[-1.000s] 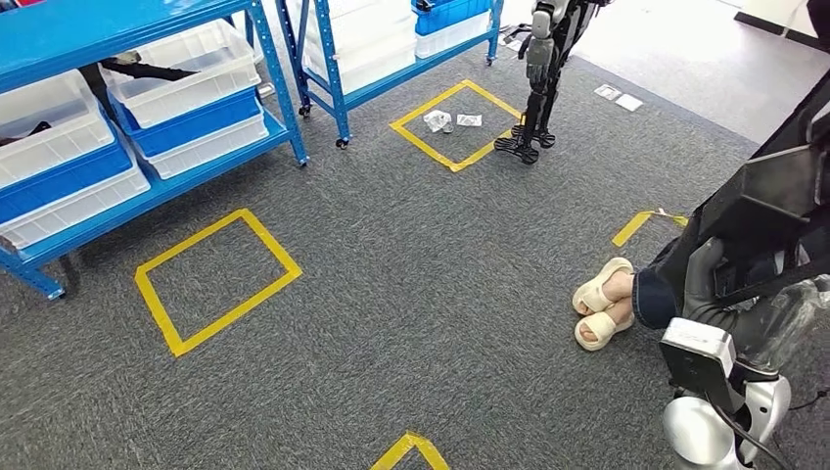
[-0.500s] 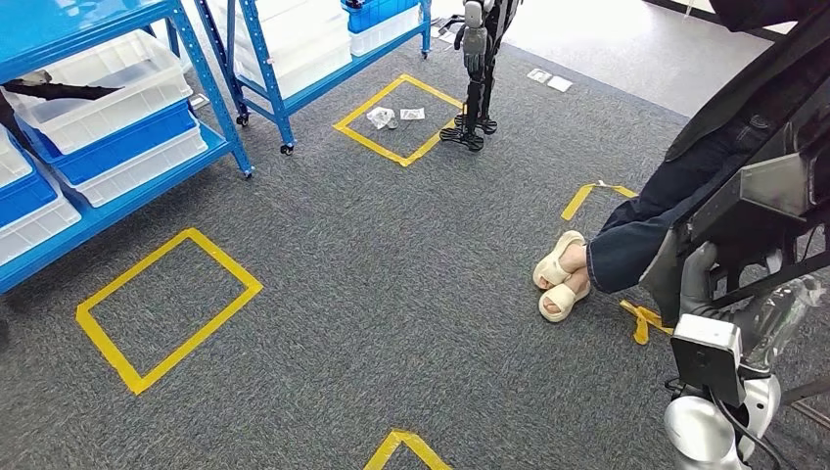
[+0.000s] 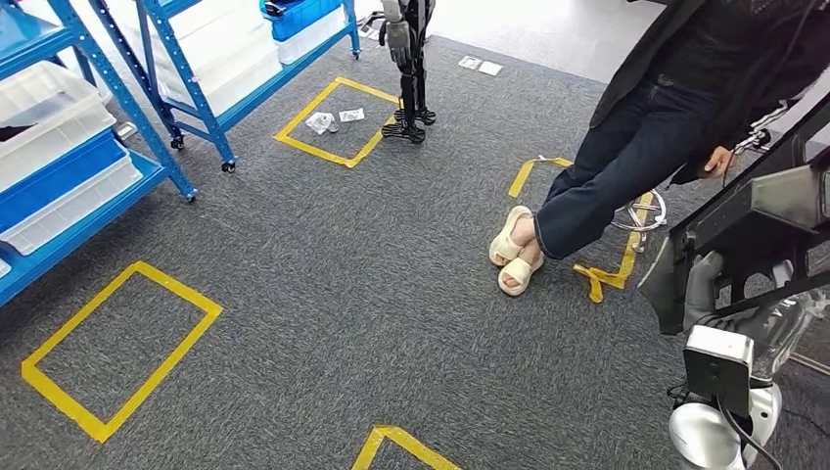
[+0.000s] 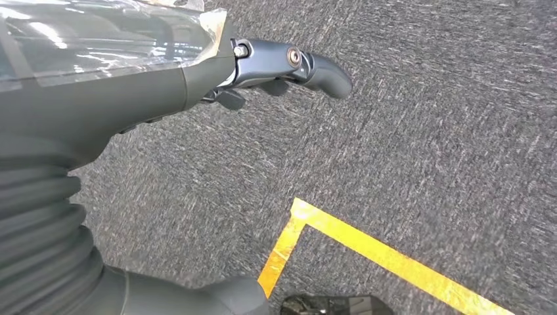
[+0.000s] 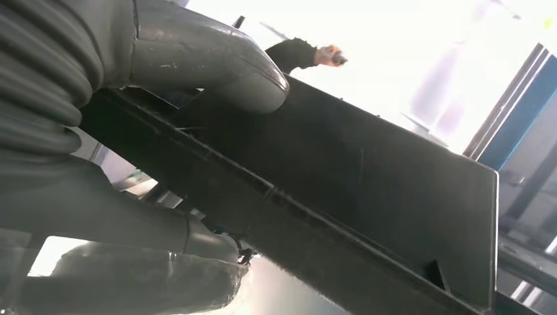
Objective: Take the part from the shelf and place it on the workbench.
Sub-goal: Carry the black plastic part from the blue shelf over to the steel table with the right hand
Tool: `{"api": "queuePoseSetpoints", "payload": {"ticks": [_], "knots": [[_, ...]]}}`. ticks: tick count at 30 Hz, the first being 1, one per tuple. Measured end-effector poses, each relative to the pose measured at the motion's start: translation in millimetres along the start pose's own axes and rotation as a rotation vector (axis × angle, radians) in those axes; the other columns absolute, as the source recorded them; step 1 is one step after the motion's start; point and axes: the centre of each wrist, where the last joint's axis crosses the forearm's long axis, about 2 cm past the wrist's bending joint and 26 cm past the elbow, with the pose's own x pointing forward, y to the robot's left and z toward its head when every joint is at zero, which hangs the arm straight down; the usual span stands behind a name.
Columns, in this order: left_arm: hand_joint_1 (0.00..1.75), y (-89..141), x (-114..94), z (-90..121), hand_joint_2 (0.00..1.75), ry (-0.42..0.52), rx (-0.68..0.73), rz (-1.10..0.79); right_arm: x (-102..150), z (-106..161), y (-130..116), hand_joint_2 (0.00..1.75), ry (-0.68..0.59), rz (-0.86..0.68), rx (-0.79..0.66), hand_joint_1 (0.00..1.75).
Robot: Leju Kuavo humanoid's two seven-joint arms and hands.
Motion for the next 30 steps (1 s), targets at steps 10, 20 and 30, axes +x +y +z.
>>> {"api": "queuePoseSetpoints", "payload": {"ticks": [10, 20, 30], "knots": [[0.00, 0.1, -2.0, 1.1, 1.75, 0.005, 0.002, -0.003, 2.1, 4.8, 3.0, 1.75, 0.009, -0.015, -0.008, 1.66], [0.00, -0.3, -2.0, 1.3, 1.75, 0.009, 0.005, 0.001, 4.1, 1.3, 6.9, 1.75, -0.003, -0.024, -0.010, 1.66], [0.00, -0.5, -0.7, 0.7, 1.75, 0.003, 0.004, 0.003, 1.9, 3.1, 5.9, 1.75, -0.001, -0.010, -0.001, 1.66]]}}
